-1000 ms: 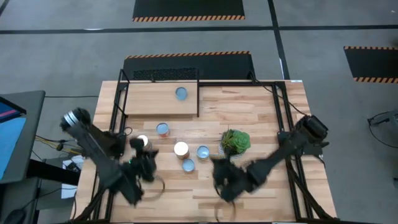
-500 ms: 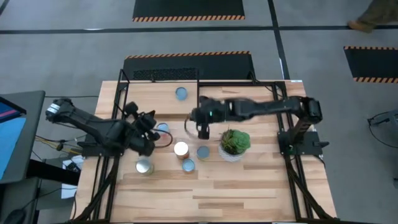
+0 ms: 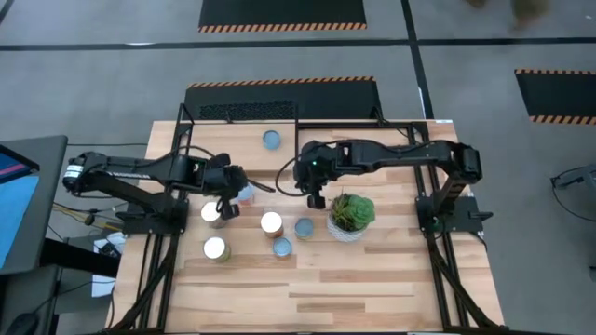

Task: Pick and place cans onto a shelf
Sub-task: Put the canned tomatoes on the shelf

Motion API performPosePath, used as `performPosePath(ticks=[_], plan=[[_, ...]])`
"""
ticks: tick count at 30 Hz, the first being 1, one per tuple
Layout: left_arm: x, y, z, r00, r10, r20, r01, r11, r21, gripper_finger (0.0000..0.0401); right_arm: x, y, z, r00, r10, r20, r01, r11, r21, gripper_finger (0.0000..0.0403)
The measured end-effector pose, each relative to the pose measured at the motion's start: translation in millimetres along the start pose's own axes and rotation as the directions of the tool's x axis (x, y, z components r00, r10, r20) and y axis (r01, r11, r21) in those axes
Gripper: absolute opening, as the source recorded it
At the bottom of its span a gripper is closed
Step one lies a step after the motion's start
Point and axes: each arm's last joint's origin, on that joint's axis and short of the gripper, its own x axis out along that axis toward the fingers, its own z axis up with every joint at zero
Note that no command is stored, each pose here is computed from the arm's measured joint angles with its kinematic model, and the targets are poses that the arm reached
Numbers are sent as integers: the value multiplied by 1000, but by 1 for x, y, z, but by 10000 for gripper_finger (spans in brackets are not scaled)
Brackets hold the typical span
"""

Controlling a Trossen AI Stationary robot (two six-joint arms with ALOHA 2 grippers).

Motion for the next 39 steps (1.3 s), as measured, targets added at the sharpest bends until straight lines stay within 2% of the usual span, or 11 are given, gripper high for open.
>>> performPosePath(ticks=[2, 5, 10, 15, 21, 25, 29, 33, 39], plan=[[0, 1, -6, 998, -13, -69, 11, 1000, -24, 0, 0, 5, -1, 1000, 11, -15, -11, 1000, 1, 34], [-1, 3, -16, 987, 18, -163, -33, 995, -89, 0, 1, 12, 1, 1000, 12, -8, -12, 1000, -12, 29], [-4, 8, -28, 957, 89, -277, -127, 984, -122, 0, 1, 12, 1, 997, -81, -19, 80, 996, -48, 18], [0, 19, -28, 943, -39, -330, -20, 985, -172, 0, 0, -2, -2, 993, -110, -30, 110, 994, -24, 20], [4, 46, -29, 932, -79, -353, -29, 956, -292, 0, -3, -25, -11, 986, -140, -85, 142, 990, 23, 31], [5, 53, -31, 924, -90, -371, -27, 954, -300, 0, -4, -30, -15, 983, -136, -124, 141, 989, 35, 31], [17, 52, -36, 923, -118, -367, -8, 946, -325, 4, -4, -29, -17, 981, -126, -145, 132, 991, 31, 26], [31, 46, -50, 881, -211, -424, 56, 936, -349, 26, -5, -27, -21, 977, -116, -180, 123, 992, 27, 23], [31, 46, -56, 868, -193, -458, 24, 937, -349, 64, -5, -27, -22, 975, -114, -189, 121, 992, 27, 25]])
